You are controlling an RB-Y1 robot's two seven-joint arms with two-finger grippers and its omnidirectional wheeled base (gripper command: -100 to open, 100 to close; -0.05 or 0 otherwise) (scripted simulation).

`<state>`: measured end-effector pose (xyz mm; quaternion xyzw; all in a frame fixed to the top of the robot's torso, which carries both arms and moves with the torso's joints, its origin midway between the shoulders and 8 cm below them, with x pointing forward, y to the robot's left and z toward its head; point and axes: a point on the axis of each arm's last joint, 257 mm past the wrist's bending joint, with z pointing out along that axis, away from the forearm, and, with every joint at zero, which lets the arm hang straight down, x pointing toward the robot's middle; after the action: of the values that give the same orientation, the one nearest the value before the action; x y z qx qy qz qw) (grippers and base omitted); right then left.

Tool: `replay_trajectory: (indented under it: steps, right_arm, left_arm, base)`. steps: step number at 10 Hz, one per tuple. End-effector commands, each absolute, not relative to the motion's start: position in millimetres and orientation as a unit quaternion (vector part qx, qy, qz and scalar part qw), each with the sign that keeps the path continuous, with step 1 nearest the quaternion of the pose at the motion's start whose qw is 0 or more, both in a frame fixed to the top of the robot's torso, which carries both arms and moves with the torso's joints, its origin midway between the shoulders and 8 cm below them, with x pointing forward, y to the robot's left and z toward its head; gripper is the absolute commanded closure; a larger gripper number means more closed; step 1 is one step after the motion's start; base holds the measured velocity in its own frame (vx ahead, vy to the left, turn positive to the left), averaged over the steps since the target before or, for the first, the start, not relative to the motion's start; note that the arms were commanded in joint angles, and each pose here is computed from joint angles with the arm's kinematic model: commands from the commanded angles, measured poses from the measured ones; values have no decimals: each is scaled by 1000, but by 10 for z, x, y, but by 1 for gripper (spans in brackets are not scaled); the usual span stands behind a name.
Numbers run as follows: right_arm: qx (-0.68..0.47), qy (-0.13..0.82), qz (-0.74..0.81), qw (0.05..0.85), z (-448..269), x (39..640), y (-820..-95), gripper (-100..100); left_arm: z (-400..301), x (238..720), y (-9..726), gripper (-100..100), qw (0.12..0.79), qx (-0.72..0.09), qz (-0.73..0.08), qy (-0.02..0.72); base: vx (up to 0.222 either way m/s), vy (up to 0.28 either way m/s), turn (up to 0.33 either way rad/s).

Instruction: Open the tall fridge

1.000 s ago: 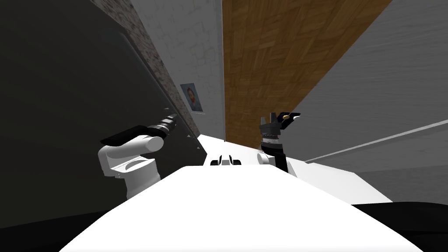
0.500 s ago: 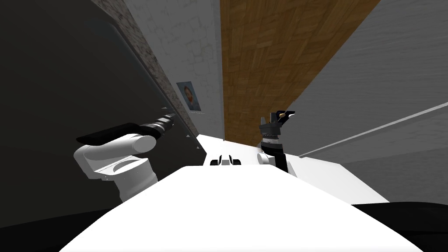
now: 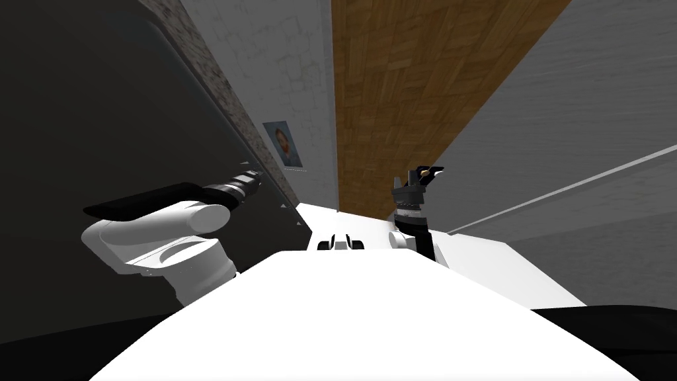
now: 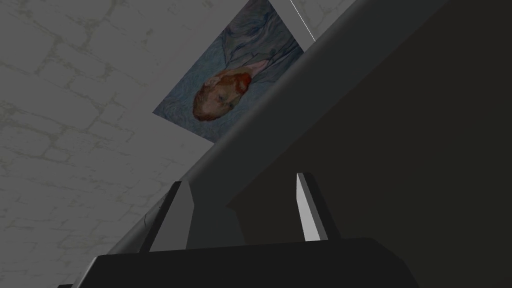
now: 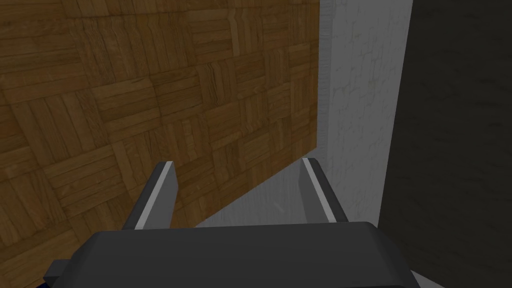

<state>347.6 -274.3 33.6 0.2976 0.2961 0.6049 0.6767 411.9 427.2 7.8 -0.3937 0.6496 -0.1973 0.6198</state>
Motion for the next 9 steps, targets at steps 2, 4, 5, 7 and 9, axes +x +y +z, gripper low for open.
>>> replay_trajectory:
  steps: [2,4,5,7,9]
  right_arm:
    - [298,296,605,677,336,3476,-2743,0]
    - [298,296,605,677,335,3476,-2743,0]
    - [298,296,605,677,336,3476,-2743,0]
    - [298,296,605,677,336,3476,-2743,0]
    - [298,296,605,677,337,3477,-2742,0]
  left_arm:
    - [499,4042,4218,-100,658,-364,-193,631]
    - [638,3978,4115,-100,670,-346,-192,628]
    - [578,4000,4133,-100,665,-351,-192,631]
    - [585,3995,4130,100,665,-351,-192,630]
    - [601,4041,3954,100,660,-331,-211,641]
  base:
    - [-4,25,-30]
    - [25,27,-16]
    - [7,9,-5]
    - [0,0,0]
    - [-181,-75,-94]
